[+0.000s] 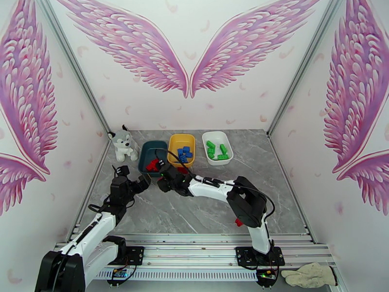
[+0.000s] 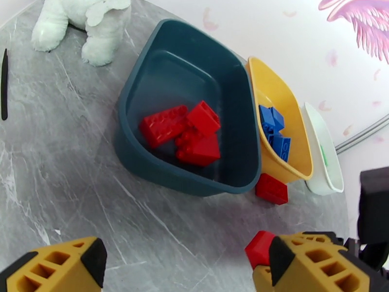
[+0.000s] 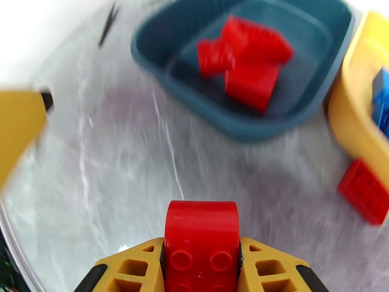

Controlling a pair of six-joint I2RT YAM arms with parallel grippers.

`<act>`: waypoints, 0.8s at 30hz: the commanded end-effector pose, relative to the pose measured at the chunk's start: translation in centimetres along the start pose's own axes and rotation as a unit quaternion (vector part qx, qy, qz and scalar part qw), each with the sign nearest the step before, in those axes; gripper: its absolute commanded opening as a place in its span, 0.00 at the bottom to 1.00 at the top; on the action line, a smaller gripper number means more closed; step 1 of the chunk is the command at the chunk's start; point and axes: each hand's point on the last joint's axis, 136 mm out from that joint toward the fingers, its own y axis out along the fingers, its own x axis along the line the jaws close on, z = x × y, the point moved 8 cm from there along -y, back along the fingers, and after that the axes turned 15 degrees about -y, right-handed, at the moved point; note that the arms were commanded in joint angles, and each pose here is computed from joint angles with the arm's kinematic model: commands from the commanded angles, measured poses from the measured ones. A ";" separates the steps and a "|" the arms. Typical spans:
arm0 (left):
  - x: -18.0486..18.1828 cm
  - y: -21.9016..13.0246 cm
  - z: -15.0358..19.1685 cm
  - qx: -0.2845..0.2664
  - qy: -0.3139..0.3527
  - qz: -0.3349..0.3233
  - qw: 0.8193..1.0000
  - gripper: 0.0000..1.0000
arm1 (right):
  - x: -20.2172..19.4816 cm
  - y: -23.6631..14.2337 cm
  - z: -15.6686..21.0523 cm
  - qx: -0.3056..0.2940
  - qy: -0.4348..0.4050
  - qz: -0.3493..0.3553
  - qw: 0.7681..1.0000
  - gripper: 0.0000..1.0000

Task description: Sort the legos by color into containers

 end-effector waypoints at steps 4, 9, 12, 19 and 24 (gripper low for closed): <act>0.5 -2.5 -1.2 -0.028 -0.029 0.025 0.999 0.93 | -3.9 1.8 -5.0 -0.035 0.048 0.021 0.998 0.28; 1.8 -3.0 -0.2 -0.011 -0.025 0.012 1.000 0.95 | -4.9 4.8 -7.1 -0.027 0.057 0.013 0.998 0.45; 1.7 -3.0 0.0 -0.005 -0.024 0.018 1.000 0.95 | -4.9 5.4 -7.7 -0.029 0.062 0.004 0.998 0.55; 0.6 -2.6 0.8 -0.005 0.013 0.006 1.000 0.94 | -4.6 2.1 -6.9 -0.048 0.072 -0.007 0.996 0.69; -1.1 -1.7 2.3 -0.004 0.068 -0.013 0.998 0.95 | -5.1 -2.2 -3.9 -0.058 0.078 0.026 0.995 0.78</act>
